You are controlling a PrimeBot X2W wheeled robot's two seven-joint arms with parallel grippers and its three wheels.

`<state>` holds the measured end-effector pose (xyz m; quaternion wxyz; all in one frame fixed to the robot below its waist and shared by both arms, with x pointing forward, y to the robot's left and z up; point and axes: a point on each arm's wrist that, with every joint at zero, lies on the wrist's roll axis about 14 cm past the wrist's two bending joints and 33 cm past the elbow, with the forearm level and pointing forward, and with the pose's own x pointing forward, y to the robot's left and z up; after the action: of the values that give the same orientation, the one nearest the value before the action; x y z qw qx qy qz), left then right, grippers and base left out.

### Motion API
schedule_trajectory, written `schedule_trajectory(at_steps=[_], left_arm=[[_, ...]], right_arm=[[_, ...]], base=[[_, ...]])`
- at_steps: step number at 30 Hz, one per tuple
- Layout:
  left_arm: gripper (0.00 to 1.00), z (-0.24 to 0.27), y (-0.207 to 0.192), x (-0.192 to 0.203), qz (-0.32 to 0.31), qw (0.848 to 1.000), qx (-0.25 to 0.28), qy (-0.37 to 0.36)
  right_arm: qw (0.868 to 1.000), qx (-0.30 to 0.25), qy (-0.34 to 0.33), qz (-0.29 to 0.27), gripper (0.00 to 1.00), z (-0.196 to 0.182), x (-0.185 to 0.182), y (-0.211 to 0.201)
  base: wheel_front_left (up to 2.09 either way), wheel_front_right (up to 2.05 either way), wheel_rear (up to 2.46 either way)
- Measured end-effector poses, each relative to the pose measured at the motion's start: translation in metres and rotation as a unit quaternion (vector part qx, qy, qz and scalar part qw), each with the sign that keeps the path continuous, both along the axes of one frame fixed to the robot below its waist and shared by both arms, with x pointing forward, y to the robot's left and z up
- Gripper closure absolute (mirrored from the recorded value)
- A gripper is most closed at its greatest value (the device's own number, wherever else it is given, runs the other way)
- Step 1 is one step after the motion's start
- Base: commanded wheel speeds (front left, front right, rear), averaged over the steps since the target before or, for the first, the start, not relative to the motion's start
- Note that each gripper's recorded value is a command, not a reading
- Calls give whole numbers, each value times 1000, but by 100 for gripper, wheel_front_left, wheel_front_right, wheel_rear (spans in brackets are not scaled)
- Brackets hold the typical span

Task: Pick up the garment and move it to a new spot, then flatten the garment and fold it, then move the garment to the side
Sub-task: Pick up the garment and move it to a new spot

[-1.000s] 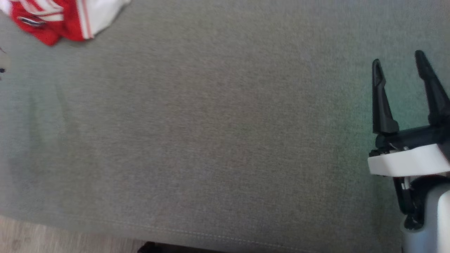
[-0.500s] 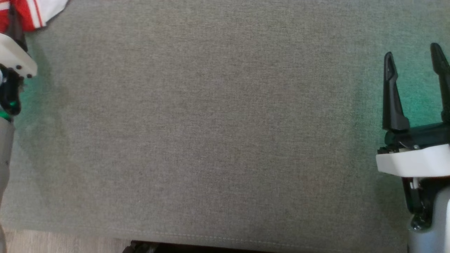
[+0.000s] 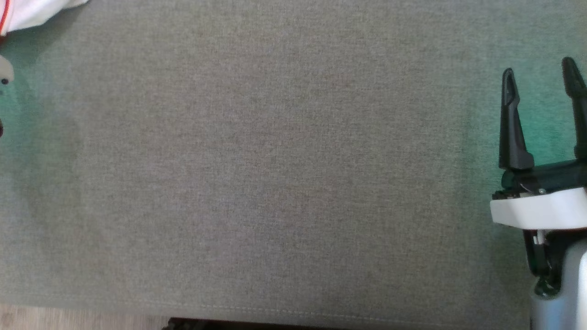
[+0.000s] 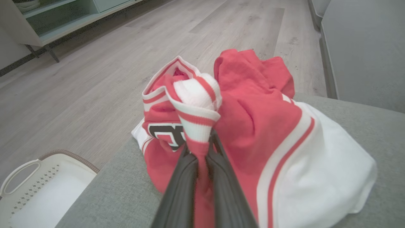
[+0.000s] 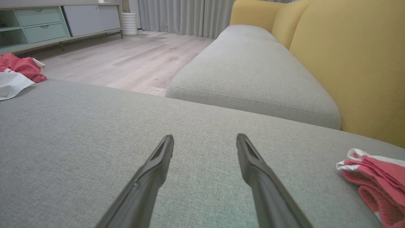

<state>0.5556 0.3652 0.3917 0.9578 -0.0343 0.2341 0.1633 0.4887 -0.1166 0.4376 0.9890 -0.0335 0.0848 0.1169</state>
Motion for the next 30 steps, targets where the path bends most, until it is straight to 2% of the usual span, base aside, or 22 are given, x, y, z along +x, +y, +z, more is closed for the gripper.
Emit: schedule_trajectory(at_steps=[5, 9, 13, 18, 21, 24, 30], left_arm=[[100, 27, 0, 1, -19, 999, 12, -29], [100, 74, -11, 14, -58, 995, 30, -73], [100, 136, -37, 25, -110, 984, 50, -130], [100, 213, -85, 23, -175, 963, 54, -197], [100, 257, -125, 14, -216, 946, 44, -239], [100, 302, -177, 1, -264, 921, 15, -286], [100, 380, -295, -44, -368, 852, -82, -363]], right_arm=[[1000, 8, -11, -2, 0, 10, -5, -2], [999, 19, -29, -7, 0, 25, -11, -5], [998, 32, -51, -16, 0, 44, -20, -12], [995, 52, -76, -31, 0, 67, -41, -22], [994, 64, -82, -42, 0, 75, -62, -31], [991, 74, -98, -55, 0, 86, -79, -40], [984, 81, -130, -86, 0, 107, -112, -63]], base=[[0, 0, 0], [0, 0, 0], [0, 0, 0], [0, 0, 0], [0, 0, 0], [0, 0, 0], [0, 0, 0]])
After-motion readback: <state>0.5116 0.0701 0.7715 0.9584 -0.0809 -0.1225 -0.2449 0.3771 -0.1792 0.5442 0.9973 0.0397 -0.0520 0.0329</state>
